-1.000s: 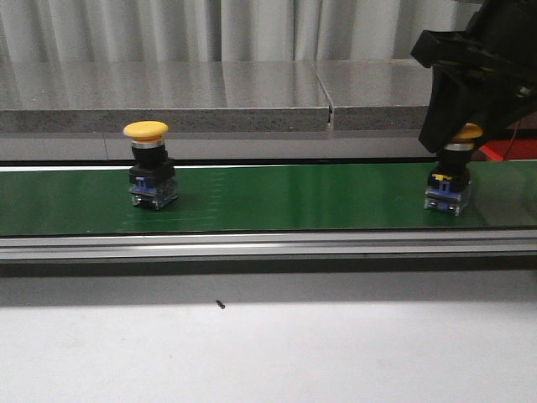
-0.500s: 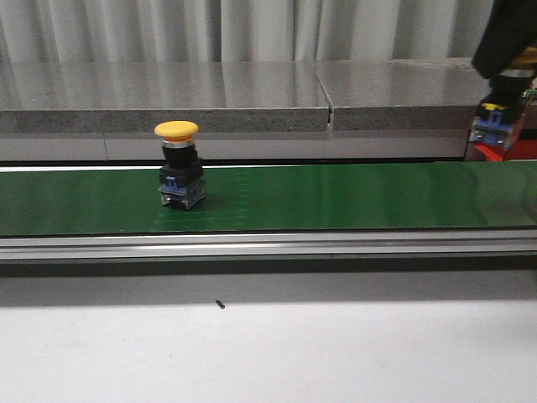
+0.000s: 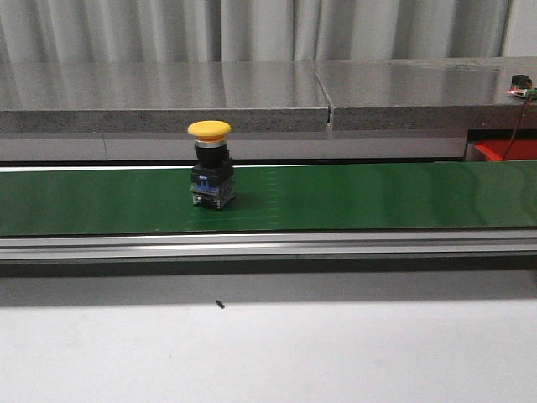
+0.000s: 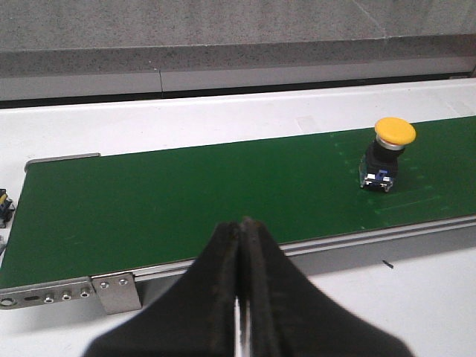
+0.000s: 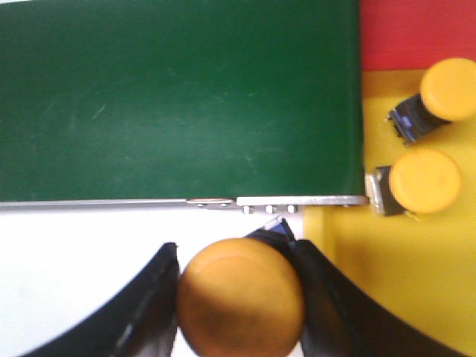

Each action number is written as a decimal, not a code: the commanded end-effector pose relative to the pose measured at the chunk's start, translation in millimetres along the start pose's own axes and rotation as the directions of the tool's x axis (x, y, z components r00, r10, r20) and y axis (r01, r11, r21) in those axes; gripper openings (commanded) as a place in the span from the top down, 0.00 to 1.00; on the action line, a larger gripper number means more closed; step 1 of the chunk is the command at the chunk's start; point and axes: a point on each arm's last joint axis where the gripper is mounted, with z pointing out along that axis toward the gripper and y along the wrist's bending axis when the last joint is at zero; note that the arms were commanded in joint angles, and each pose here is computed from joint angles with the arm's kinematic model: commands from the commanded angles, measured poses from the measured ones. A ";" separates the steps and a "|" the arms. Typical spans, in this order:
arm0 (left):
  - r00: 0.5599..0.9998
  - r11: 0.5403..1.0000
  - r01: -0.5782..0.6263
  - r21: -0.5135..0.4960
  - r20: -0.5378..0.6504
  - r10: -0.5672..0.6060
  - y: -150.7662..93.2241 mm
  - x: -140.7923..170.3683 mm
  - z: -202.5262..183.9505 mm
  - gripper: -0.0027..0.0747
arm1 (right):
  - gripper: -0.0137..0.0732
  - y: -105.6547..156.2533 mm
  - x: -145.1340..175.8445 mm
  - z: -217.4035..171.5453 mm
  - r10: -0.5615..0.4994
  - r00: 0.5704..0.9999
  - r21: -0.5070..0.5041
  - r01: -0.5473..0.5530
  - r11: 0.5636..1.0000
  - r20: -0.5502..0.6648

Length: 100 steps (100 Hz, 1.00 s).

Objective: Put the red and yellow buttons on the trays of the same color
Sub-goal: 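Lower the yellow button onto the yellow tray, open right gripper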

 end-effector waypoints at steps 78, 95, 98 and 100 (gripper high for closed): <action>0.997 1.000 0.013 0.006 0.081 -0.013 -1.2 -12.8 -3.3 0.99 | 0.68 -66.8 35.5 23.7 0.358 0.921 0.188 -0.384 0.904 0.155; 0.997 1.000 0.013 0.006 0.081 -0.013 -1.2 -12.8 -3.3 0.99 | 0.68 -75.1 35.7 42.3 0.391 0.914 0.196 -0.405 0.893 0.107; 0.997 1.000 0.013 0.006 0.081 -0.013 -1.2 -12.8 -3.3 0.99 | 0.68 -76.5 35.8 45.7 0.398 0.912 0.197 -0.410 0.890 0.100; 0.997 1.000 0.013 0.006 0.081 -0.013 -1.2 -12.8 -3.3 0.99 | 0.68 -77.5 35.9 47.6 0.401 0.911 0.199 -0.412 0.889 0.097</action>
